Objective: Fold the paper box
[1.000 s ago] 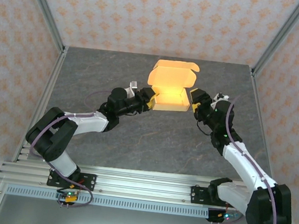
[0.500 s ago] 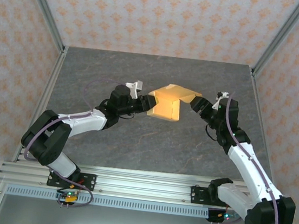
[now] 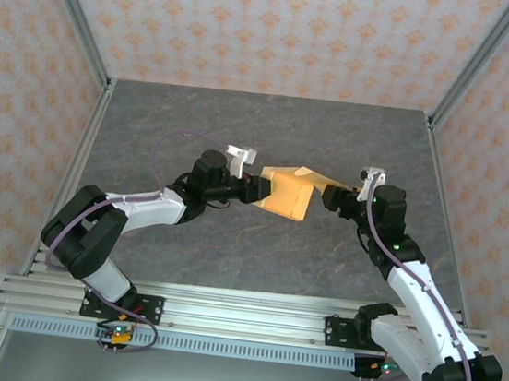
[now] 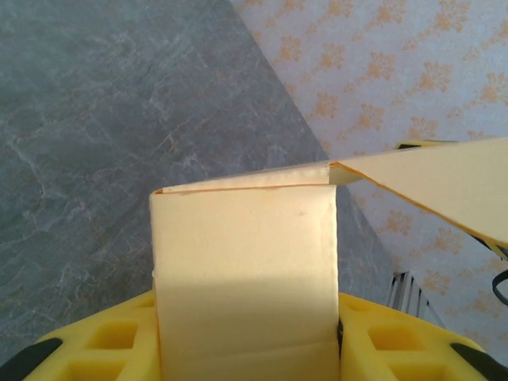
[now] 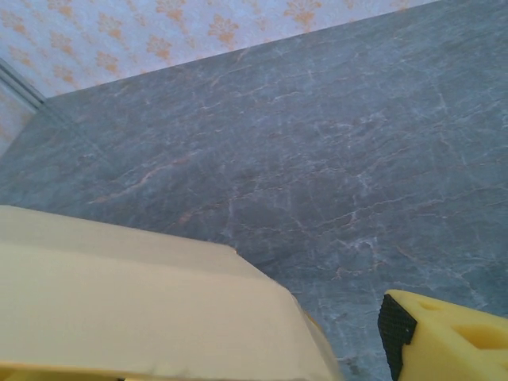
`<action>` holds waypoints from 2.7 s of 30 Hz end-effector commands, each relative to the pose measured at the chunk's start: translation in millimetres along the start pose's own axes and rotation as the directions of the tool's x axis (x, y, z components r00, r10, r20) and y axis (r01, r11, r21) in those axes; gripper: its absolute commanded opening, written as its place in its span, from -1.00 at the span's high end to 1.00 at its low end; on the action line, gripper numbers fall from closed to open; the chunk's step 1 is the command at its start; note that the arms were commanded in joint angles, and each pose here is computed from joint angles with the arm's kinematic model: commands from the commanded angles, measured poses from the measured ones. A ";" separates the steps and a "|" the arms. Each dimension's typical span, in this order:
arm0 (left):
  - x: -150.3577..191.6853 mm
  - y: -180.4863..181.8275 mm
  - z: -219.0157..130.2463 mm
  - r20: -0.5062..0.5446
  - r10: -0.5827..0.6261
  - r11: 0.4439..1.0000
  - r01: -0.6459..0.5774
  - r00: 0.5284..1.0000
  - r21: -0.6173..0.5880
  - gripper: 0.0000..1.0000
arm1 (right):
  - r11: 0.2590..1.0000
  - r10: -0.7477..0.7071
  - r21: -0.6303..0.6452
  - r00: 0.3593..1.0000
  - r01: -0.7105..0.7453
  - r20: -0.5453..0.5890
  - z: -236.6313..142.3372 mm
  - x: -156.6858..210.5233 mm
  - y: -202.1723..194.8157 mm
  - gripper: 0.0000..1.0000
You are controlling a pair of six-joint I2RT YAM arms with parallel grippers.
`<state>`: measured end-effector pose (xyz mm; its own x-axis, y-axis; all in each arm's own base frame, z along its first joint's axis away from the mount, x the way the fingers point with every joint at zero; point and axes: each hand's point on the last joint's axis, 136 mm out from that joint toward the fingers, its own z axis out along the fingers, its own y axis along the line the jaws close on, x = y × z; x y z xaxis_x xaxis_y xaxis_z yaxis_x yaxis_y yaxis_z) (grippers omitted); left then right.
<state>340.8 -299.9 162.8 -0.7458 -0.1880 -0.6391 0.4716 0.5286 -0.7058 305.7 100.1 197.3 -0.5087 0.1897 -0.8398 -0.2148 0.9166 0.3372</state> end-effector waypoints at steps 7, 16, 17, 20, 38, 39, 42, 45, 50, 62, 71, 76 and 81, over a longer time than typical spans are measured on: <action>-18.4 11.9 12.8 0.034 -0.281 0.957 0.277 0.959 0.088 0.51 | 0.999 -0.002 0.046 0.999 0.000 0.046 10.7 -6.5 -10.4 -0.57; -37.4 1.5 -16.3 0.115 -0.246 0.968 0.249 0.962 -0.014 0.51 | 0.978 0.008 -0.203 0.975 -0.054 -0.221 9.3 50.2 34.6 -0.18; -40.6 -2.5 -18.9 0.121 -0.241 0.970 0.244 0.963 -0.011 0.51 | 0.978 -0.002 -0.202 0.972 -0.046 -0.234 9.6 53.9 35.9 -0.21; -45.5 -16.9 -24.0 0.115 -0.228 0.973 0.229 0.967 0.013 0.50 | 0.987 -0.007 -0.157 0.964 -0.037 -0.265 17.8 56.1 34.9 -0.27; -51.1 -71.0 -55.9 0.150 0.041 0.999 -0.041 0.988 -0.005 0.56 | 1.000 0.017 -0.003 0.916 -0.020 -0.401 52.9 34.0 48.6 -0.06; -51.1 -71.7 -55.6 0.148 0.042 0.999 -0.042 0.988 -0.002 0.57 | 1.000 0.024 -0.007 0.920 -0.029 -0.391 53.6 31.2 50.5 -0.06; -50.7 -73.3 -54.0 0.144 0.035 0.999 -0.036 0.989 0.005 0.56 | 0.998 0.036 -0.039 0.934 -0.054 -0.356 54.4 20.9 59.5 -0.08; -50.5 -76.0 -52.5 0.142 0.029 0.999 -0.031 0.989 0.016 0.57 | 0.998 0.052 -0.028 0.948 -0.064 -0.314 55.2 11.0 59.2 -0.07; -55.1 -85.7 -54.6 0.156 0.013 0.999 -0.019 0.988 0.042 0.57 | 0.991 0.057 -0.097 0.952 -0.090 -0.299 63.4 11.6 69.8 0.00; -61.6 -81.9 -54.4 0.177 -0.070 0.997 0.067 0.982 0.023 0.57 | 0.971 0.096 -0.192 0.966 -0.143 -0.238 63.8 9.6 82.4 0.12; -66.4 -99.1 -61.1 0.176 -0.086 0.994 0.072 0.981 0.082 0.57 | 0.971 0.135 -0.162 0.959 -0.178 -0.248 78.2 5.6 81.3 0.19; -67.3 -101.3 -62.6 0.180 -0.087 0.994 0.072 0.980 0.087 0.57 | 0.983 0.128 -0.096 0.959 -0.157 -0.252 83.3 7.5 70.5 0.26; -66.0 -101.0 -60.5 0.173 -0.087 0.994 0.073 0.981 0.086 0.56 | 0.990 0.124 -0.029 0.965 -0.135 -0.230 83.1 7.4 58.1 0.19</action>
<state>324.3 -280.7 253.4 -0.7198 -0.3652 -0.5904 0.3626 0.5275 -0.7683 349.6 194.7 172.3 -0.7390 0.2060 -0.6415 -0.2108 0.8336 0.5105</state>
